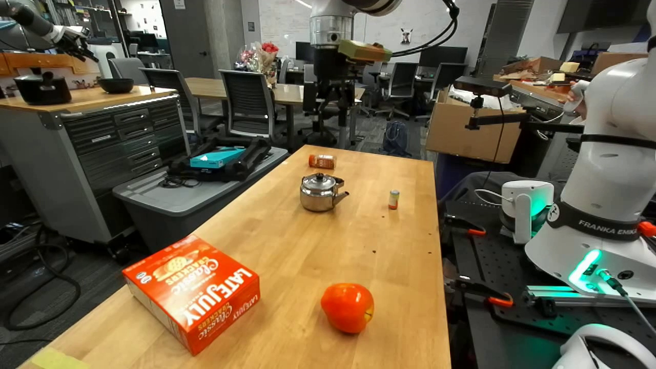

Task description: Put the lid on the kettle

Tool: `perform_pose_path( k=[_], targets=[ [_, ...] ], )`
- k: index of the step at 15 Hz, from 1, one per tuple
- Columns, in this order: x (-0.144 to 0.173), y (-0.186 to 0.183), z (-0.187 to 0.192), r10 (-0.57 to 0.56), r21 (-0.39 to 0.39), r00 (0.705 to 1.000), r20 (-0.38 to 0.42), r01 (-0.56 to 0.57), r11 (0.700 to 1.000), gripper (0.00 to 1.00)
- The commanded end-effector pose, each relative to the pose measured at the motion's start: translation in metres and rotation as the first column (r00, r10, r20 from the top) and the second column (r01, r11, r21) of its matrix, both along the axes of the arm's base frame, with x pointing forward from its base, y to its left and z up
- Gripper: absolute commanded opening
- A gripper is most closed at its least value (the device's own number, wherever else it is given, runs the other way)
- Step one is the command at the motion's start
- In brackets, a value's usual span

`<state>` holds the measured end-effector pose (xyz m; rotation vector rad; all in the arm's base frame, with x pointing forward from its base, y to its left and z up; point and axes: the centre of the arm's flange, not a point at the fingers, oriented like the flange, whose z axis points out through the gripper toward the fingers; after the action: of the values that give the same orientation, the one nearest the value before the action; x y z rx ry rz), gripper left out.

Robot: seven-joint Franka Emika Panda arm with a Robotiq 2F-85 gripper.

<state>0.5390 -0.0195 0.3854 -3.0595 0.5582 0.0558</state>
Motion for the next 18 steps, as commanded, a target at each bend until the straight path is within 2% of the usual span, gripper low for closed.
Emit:
perform_pose_path(
  k=[1,7,11,15,17,18],
  targets=[
    [-0.046,0.007,0.020,0.117,0.004,0.992,0.054,-0.117,0.993,1.00],
    [-0.078,0.013,0.031,0.232,-0.012,0.963,0.135,-0.232,0.973,1.00],
    [-0.091,0.012,0.036,0.256,-0.017,0.953,0.164,-0.256,0.966,1.00],
    [-0.102,0.012,0.037,0.257,0.003,0.955,0.148,-0.260,0.966,1.00],
    [-0.109,0.014,0.034,0.255,0.053,0.962,0.096,-0.261,0.964,1.00],
    [-0.094,0.014,0.027,0.244,0.015,0.964,0.103,-0.247,0.969,1.00]
  ],
)
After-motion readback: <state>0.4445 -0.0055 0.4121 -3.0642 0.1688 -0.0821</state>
